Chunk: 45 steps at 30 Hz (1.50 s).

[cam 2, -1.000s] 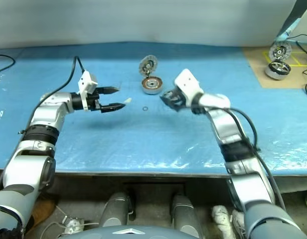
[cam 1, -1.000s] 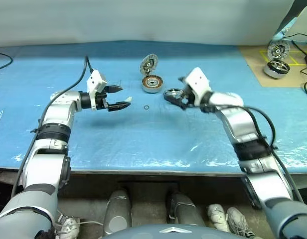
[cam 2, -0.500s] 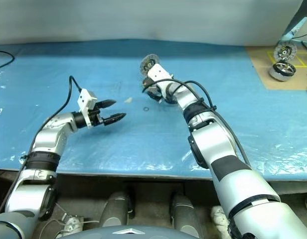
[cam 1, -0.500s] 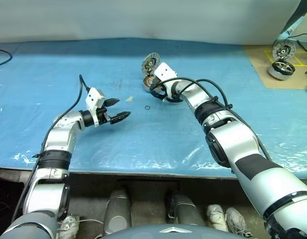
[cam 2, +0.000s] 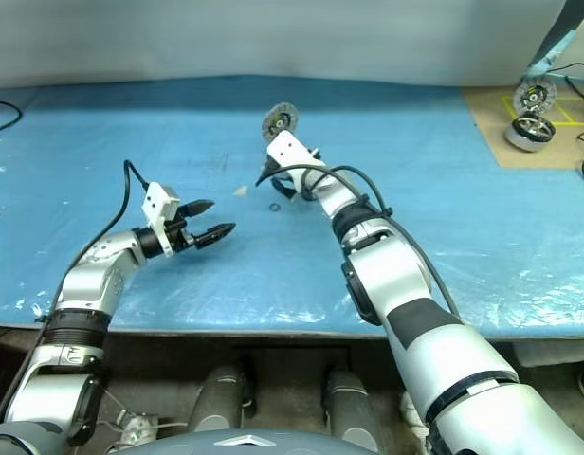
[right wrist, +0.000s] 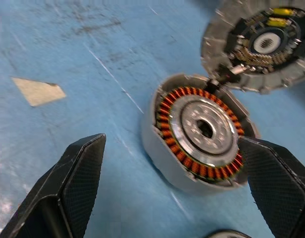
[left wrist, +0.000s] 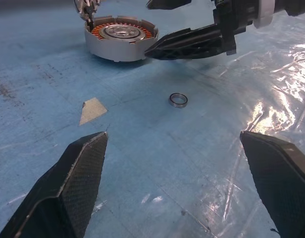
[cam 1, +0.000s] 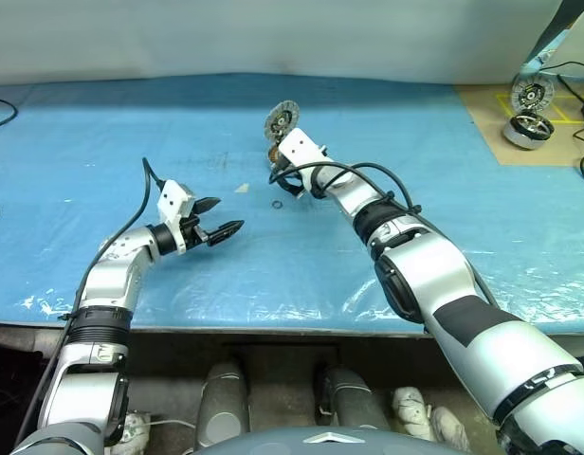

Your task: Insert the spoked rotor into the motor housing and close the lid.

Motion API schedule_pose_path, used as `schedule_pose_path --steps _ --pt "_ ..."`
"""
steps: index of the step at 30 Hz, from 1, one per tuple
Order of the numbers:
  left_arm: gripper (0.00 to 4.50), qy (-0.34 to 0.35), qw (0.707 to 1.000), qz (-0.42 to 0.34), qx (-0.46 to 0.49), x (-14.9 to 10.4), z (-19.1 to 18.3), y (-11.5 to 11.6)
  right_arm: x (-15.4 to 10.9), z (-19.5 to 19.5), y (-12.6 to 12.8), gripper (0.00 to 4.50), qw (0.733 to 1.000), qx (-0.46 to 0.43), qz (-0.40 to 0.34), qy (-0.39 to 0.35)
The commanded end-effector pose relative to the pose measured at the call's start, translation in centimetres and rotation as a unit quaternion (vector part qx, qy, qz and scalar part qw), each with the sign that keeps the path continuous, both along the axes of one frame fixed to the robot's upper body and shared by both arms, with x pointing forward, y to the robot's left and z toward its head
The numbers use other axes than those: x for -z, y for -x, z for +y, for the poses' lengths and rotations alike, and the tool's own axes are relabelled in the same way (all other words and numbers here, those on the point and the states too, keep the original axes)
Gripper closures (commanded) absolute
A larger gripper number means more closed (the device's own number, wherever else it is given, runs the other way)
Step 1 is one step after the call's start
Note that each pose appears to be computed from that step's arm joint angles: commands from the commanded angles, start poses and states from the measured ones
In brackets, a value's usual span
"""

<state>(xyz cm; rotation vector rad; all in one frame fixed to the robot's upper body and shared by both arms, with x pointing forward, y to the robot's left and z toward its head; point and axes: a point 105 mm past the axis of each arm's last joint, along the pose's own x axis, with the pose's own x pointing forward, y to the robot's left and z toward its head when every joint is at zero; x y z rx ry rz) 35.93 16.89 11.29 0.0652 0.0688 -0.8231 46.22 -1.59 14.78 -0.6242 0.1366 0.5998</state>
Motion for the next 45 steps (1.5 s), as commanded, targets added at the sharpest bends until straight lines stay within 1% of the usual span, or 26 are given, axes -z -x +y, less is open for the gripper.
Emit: schedule_pose_path --steps 1,2,4,6,9,12,14,16,19,21,23,27,28,31,35,40,43,45 --pt "0.01 0.001 0.998 -0.054 -0.033 -1.9 0.4 -0.9 -1.6 0.7 -0.2 0.0 0.999 -0.005 -0.04 0.022" --pt "0.01 -0.003 0.997 -0.062 -0.044 -2.2 0.5 -1.3 -1.7 0.6 -0.3 0.0 0.999 0.0 -0.046 0.024" --pt "0.01 0.002 0.996 -0.087 -0.03 -4.1 -0.3 -2.3 -3.5 -0.5 -1.0 0.0 0.997 0.033 -0.039 -0.05" --pt "0.01 -0.002 0.995 -0.102 -0.015 -5.5 -0.9 -3.3 -4.5 -1.7 -1.4 0.0 0.995 0.051 -0.042 -0.079" --pt "0.01 -0.018 0.994 -0.112 0.012 -7.8 -1.6 -5.5 -4.4 -5.4 -1.8 0.0 0.992 0.07 -0.059 -0.086" --pt "0.01 -0.04 0.992 -0.115 0.027 -8.6 -2.1 -6.7 -3.9 -7.6 -1.5 0.0 0.991 0.069 -0.066 -0.091" --pt "0.01 -0.071 0.989 -0.117 0.052 -9.2 -3.6 -7.4 -3.0 -10.6 -0.3 0.0 0.989 0.075 -0.074 -0.101" --pt "0.01 -0.098 0.986 -0.109 0.073 -9.6 -5.9 -8.1 -2.1 -14.2 2.2 0.0 0.985 0.109 -0.081 -0.102" --pt "0.01 -0.162 0.977 -0.11 0.08 -9.3 -8.6 -8.7 -1.6 -17.8 6.1 0.0 0.975 0.172 -0.078 -0.115" --pt "0.01 -0.192 0.971 -0.118 0.083 -9.4 -10.3 -9.0 -1.1 -18.9 8.7 0.0 0.972 0.197 -0.077 -0.106" --pt "0.01 -0.21 0.966 -0.123 0.087 -9.5 -11.2 -9.0 -0.8 -18.9 10.4 0.0 0.972 0.203 -0.077 -0.087" --pt "0.01 -0.32 0.931 -0.144 0.105 -8.3 -12.8 -9.0 0.9 -18.7 14.1 0.0 0.968 0.229 -0.055 -0.091" --pt "0.01 -0.326 0.928 -0.143 0.107 -8.2 -13.0 -8.9 1.1 -18.8 14.6 0.0 0.966 0.238 -0.052 -0.092" --pt "0.01 -0.318 0.932 -0.132 0.11 -8.2 -13.2 -8.9 1.7 -18.9 15.6 0.0 0.958 0.264 -0.045 -0.104" --pt "0.01 -0.316 0.933 -0.126 0.119 -7.9 -13.0 -8.7 2.2 -18.9 16.1 0.0 0.953 0.279 -0.039 -0.11" --pt "0.01 -0.226 0.956 -0.113 0.145 -9.9 -12.7 -8.1 1.6 -18.4 15.4 0.0 0.96 0.252 -0.041 -0.115" --pt "0.01 -0.171 0.965 -0.095 0.174 -10.7 -11.6 -7.4 0.7 -17.9 14.6 0.0 0.967 0.223 -0.046 -0.117" --pt "0.01 -0.153 0.966 -0.088 0.187 -10.9 -10.6 -7.1 0.0 -17.4 14.2 0.0 0.972 0.197 -0.048 -0.118"
